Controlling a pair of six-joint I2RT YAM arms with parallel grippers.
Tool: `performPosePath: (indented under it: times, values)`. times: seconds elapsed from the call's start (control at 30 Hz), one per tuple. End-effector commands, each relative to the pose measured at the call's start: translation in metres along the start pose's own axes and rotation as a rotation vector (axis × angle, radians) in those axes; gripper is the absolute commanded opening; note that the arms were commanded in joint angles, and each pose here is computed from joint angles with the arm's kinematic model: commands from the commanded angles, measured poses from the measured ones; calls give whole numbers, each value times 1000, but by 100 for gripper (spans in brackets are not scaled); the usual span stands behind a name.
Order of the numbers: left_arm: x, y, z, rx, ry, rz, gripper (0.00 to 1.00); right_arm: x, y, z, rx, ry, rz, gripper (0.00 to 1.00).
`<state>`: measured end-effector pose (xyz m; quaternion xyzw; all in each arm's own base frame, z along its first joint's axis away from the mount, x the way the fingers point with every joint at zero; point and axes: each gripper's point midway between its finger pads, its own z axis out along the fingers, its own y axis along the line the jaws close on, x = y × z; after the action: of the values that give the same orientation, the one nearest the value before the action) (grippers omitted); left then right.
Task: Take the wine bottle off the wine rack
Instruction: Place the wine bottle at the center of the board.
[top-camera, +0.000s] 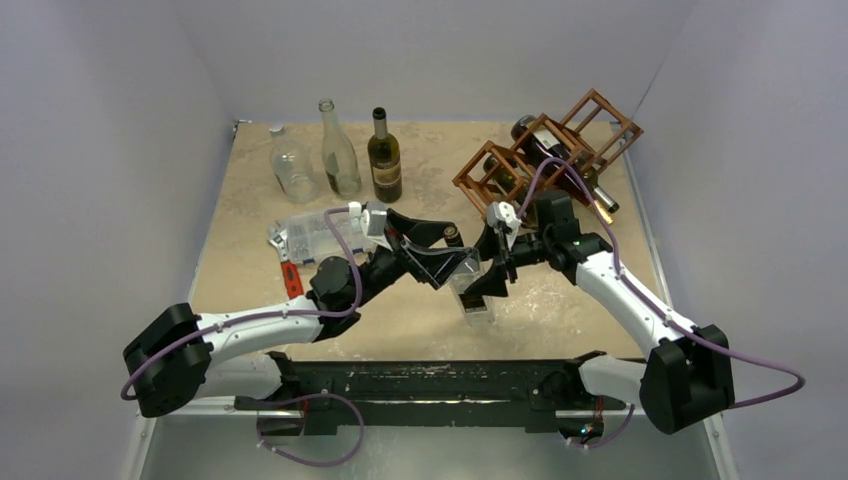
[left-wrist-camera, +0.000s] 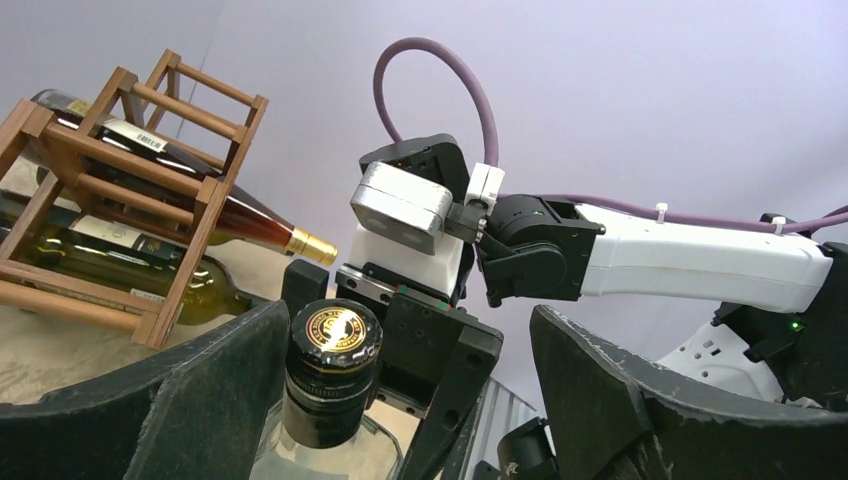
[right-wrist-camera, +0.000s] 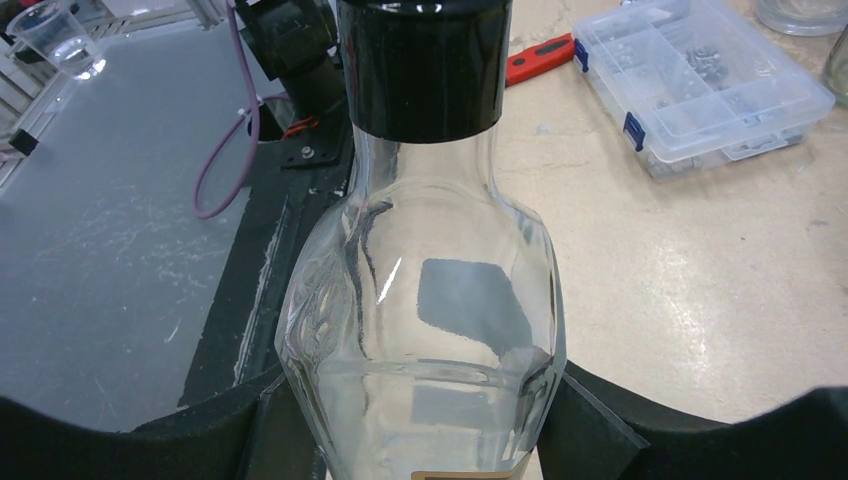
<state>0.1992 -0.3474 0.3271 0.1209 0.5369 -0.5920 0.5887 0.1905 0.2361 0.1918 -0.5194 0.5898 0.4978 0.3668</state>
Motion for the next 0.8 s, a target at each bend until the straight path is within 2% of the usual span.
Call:
performPosePath:
  times: [0.0,0.2,0.4,0.63,0.77]
  values:
    - [-12,-6,-2,25,-68,-18,91,-30,12,-6,-65,-82,-80,0]
    - [-2,0,-5,0,-31,-6,94,-33,15,-8,-82,-100,-73,0]
    - [7,8,-1,-9,-20,12,92,-32,14,-10,-82,-104,-61,0]
    - [16,14,10,-2,-18,42,73,-27,11,-9,-68,-92,-46,0]
    - [19,17,14,-10,-4,81,53,-26,9,-9,-62,-89,-43,0]
